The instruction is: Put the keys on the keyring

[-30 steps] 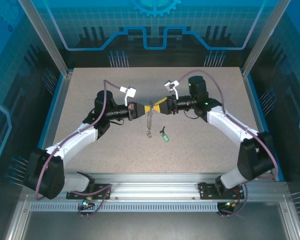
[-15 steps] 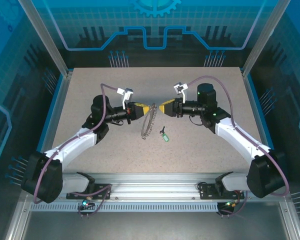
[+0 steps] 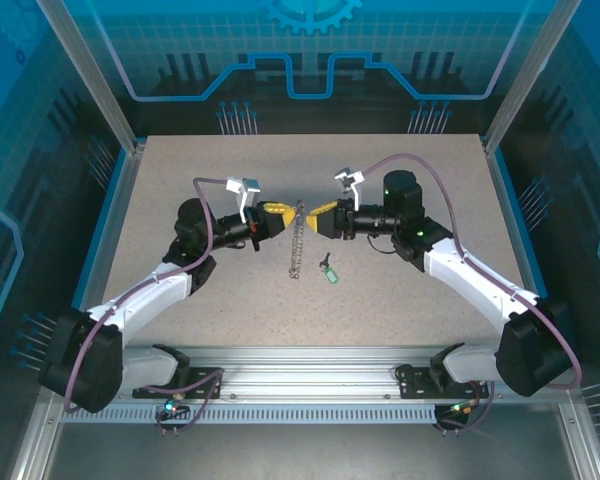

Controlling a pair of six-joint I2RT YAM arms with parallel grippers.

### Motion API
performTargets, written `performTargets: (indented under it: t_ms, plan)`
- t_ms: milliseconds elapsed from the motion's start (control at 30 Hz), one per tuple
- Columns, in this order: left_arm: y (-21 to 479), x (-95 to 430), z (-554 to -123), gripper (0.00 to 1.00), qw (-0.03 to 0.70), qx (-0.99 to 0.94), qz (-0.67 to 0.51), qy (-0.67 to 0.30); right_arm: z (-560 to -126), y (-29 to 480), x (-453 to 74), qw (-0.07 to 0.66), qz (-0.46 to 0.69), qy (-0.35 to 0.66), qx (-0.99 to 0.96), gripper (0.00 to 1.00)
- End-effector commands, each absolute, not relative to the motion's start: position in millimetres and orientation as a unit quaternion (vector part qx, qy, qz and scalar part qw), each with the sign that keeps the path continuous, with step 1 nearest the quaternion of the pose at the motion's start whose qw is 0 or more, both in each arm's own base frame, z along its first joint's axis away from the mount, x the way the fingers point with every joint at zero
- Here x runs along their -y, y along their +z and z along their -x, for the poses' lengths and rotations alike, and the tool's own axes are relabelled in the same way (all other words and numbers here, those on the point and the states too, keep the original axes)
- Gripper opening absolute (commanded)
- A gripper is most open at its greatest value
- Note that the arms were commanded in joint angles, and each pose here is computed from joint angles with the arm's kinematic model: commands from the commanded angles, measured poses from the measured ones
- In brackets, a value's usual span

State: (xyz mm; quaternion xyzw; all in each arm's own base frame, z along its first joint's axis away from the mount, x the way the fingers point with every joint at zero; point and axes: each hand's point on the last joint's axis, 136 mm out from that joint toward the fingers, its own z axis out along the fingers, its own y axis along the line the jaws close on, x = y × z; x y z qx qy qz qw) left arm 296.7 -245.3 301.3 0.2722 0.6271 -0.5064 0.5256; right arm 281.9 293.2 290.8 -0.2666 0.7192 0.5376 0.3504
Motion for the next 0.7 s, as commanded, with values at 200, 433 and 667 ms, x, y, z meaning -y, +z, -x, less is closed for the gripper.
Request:
performTargets:
  t_ms: [200, 433, 667]
  plan:
    - [326, 247, -287, 0.00, 0.555, -0.588, -0.301, -0.505, -284, 314, -303, 0.375, 0.278, 0.543, -0.698, 0.37]
    - [326, 250, -284, 0.00, 0.547, -0.586, -0.306, -0.513, -289, 320, -307, 0.377, 0.282, 0.544, -0.694, 0.37]
    - [330, 252, -282, 0.00, 0.543, -0.583, -0.311, -0.518, -293, 320, -311, 0.373, 0.287, 0.545, -0.694, 0.36]
